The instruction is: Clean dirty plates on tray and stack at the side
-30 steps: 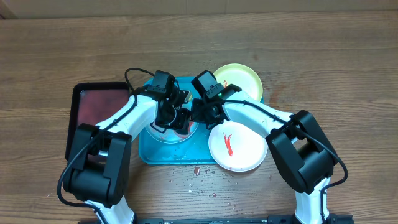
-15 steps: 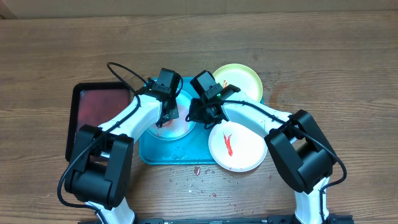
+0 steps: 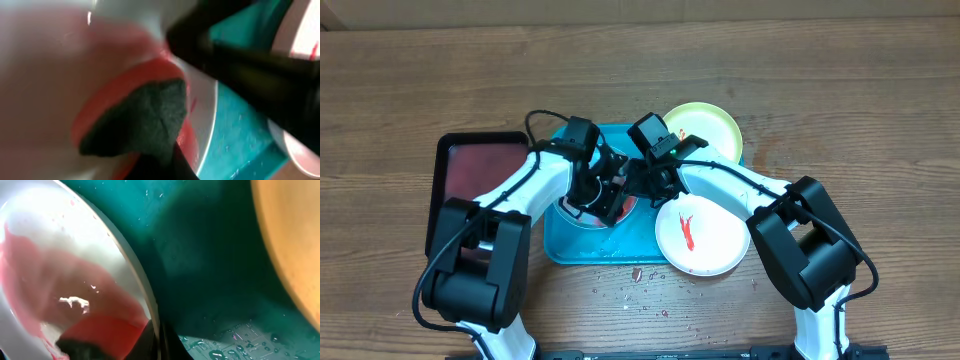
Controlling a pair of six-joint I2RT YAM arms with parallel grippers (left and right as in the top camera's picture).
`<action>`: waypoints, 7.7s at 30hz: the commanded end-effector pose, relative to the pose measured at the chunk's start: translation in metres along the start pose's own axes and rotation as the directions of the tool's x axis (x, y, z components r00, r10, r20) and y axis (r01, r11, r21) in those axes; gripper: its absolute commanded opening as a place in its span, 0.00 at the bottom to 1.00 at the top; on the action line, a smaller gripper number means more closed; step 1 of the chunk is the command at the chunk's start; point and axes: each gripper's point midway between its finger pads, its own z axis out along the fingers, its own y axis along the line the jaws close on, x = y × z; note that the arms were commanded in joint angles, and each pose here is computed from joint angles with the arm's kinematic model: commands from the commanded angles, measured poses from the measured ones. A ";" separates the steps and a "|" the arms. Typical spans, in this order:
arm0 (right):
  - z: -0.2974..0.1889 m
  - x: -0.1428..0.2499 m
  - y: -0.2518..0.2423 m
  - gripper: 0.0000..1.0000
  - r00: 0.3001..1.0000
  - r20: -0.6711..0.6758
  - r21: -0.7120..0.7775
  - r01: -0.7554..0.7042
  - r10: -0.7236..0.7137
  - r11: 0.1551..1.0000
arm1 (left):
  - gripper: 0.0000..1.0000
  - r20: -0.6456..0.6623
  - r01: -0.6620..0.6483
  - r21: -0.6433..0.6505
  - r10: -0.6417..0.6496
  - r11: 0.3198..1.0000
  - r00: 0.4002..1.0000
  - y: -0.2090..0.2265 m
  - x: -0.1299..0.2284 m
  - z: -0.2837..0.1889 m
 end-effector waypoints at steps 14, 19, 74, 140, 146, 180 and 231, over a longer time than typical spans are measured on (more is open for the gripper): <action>0.003 -0.001 0.000 0.04 1.000 -0.001 0.007 0.004 -0.004 1.000 | 0.04 0.428 0.474 -0.615 -0.237 0.631 0.872 0.130 -0.040 -0.051; 0.003 0.001 -0.001 0.04 1.000 -0.008 0.013 -0.012 0.012 1.000 | 0.04 0.375 0.455 -0.633 -0.266 0.626 0.888 0.129 -0.025 -0.047; 0.004 0.026 -0.003 0.04 0.987 -0.153 -0.047 -0.056 0.048 0.997 | 0.04 -0.084 0.031 0.183 -0.015 0.983 0.996 -0.032 0.022 0.005; 0.004 0.024 -0.005 0.04 0.989 -0.140 -0.034 -0.055 0.049 0.998 | 0.04 -0.081 0.319 -0.035 -0.321 0.947 0.944 0.021 0.020 -0.013; 0.004 0.023 -0.004 0.18 0.989 -0.137 -0.037 -0.058 0.052 0.998 | 0.04 0.071 0.440 -0.239 -0.436 0.866 0.897 0.054 -0.025 -0.067; -0.101 -0.040 0.067 0.04 0.954 0.223 0.214 0.155 -0.203 0.964 | 0.04 0.384 0.835 -0.290 -0.742 0.468 0.550 0.192 0.049 -0.309; -0.097 -0.062 0.257 0.04 0.316 0.683 0.422 0.565 -0.659 0.709 | 0.04 0.521 0.917 -0.230 -0.754 0.327 0.400 0.237 0.077 -0.339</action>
